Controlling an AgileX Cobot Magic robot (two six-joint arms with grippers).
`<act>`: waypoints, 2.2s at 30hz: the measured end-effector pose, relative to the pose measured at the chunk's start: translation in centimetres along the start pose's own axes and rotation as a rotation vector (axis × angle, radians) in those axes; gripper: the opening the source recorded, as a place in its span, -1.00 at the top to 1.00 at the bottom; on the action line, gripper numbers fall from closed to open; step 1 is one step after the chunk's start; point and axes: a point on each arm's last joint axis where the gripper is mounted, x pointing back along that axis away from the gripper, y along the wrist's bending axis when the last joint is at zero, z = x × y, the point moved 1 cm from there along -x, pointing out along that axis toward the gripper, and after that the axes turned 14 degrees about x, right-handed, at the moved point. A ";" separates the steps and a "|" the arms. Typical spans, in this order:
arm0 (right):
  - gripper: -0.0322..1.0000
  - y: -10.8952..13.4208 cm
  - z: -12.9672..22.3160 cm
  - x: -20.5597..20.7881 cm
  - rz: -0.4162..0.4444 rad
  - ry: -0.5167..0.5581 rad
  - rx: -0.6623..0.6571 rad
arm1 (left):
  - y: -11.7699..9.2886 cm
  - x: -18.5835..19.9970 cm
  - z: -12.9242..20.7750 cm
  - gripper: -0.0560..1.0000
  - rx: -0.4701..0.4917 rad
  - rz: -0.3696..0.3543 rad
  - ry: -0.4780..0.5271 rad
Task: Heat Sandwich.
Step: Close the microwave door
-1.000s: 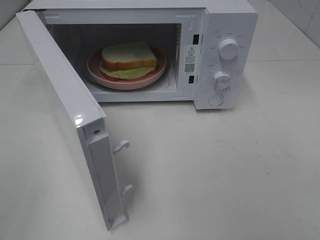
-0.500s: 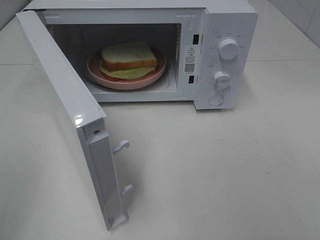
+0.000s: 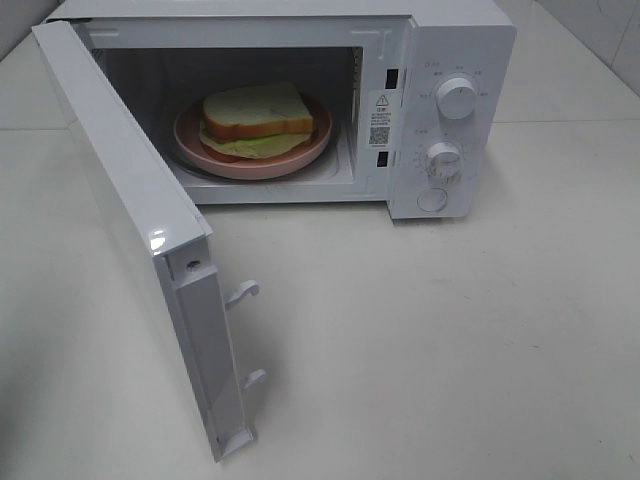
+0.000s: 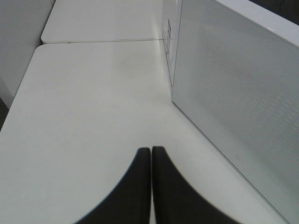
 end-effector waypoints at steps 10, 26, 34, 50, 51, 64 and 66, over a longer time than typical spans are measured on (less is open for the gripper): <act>-0.53 0.0 0.0 0.0 0.000 0.000 0.000 | 0.1 -4.9 -1.4 0.89 0.009 -0.005 -0.063; -0.53 0.0 0.0 0.0 0.000 0.000 0.000 | 1.8 -10.4 2.8 0.89 0.007 -0.014 -0.206; -0.53 0.0 0.0 0.0 0.000 0.000 0.000 | 1.5 -12.8 3.1 0.89 -0.021 0.052 -0.293; -0.53 0.0 0.0 0.0 0.000 0.000 0.000 | -1.1 -17.2 3.8 0.89 -0.065 0.310 -0.229; -0.53 0.0 0.0 0.0 0.000 0.000 0.000 | -1.5 -17.4 3.9 0.89 -0.070 0.323 -0.221; -0.53 0.0 0.0 0.0 0.000 0.000 0.000 | -5.6 -19.1 5.1 0.89 -0.093 0.415 -0.163; -0.53 0.0 0.0 0.0 0.000 0.000 0.000 | -6.1 -19.3 5.1 0.89 -0.088 0.419 -0.165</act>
